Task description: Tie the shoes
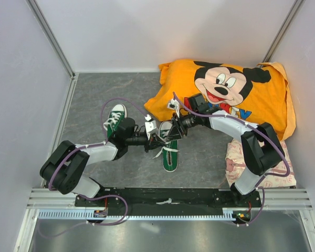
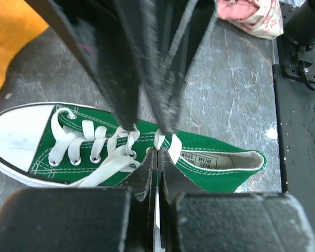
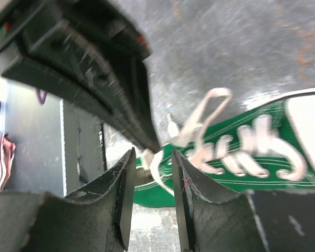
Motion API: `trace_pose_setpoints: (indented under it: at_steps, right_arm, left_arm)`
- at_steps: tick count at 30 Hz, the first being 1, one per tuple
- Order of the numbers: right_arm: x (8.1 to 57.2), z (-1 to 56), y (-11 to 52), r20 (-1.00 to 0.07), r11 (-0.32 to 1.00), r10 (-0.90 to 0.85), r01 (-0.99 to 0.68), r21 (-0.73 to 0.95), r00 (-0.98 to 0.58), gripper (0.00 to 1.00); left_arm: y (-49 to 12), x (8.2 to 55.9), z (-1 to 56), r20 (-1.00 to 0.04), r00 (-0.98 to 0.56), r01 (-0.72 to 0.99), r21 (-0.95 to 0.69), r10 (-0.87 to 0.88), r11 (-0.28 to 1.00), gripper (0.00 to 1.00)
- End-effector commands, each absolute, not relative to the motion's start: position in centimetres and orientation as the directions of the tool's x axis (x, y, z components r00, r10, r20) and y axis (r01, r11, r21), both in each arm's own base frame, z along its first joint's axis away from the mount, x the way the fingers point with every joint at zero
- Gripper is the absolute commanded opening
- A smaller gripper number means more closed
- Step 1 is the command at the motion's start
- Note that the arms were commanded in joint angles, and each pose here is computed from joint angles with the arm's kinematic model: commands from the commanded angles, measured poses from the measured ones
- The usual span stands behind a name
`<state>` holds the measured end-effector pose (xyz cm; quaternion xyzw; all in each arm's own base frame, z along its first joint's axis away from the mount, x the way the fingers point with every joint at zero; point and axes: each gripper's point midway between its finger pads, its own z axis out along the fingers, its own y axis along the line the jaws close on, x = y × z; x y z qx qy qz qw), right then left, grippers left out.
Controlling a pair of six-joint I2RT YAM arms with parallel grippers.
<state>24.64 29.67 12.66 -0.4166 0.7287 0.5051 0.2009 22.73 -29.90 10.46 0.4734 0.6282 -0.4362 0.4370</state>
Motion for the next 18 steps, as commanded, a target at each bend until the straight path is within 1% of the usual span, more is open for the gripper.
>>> trace_pose_setpoints:
  at_steps: [1, 7, 12, 18]
  right_arm:
    - [27.3, 13.7, 30.1, -0.715, 0.205, -0.376, -0.806, 0.555, -0.589, 0.40]
    - [28.2, 12.2, 29.7, -0.691, 0.276, -0.410, -0.803, 0.528, -0.595, 0.40]
    - [28.0, 11.2, 29.8, -0.669, 0.291, -0.454, -0.808, 0.512, -0.588, 0.42]
    - [27.9, 10.4, 30.0, -0.660, 0.287, -0.498, -0.825, 0.486, -0.563, 0.42]
  left_arm:
    - [-30.2, 23.9, 12.0, -0.972, -0.102, 0.983, -0.066, 0.210, 0.169, 0.02]
    - [-30.2, 24.2, 11.6, -0.968, -0.104, 0.982, -0.064, 0.227, 0.176, 0.02]
    - [-30.2, 24.3, 11.4, -0.967, -0.107, 0.981, -0.066, 0.232, 0.180, 0.02]
    - [-30.2, 24.5, 11.3, -0.966, -0.107, 0.982, -0.065, 0.235, 0.179, 0.02]
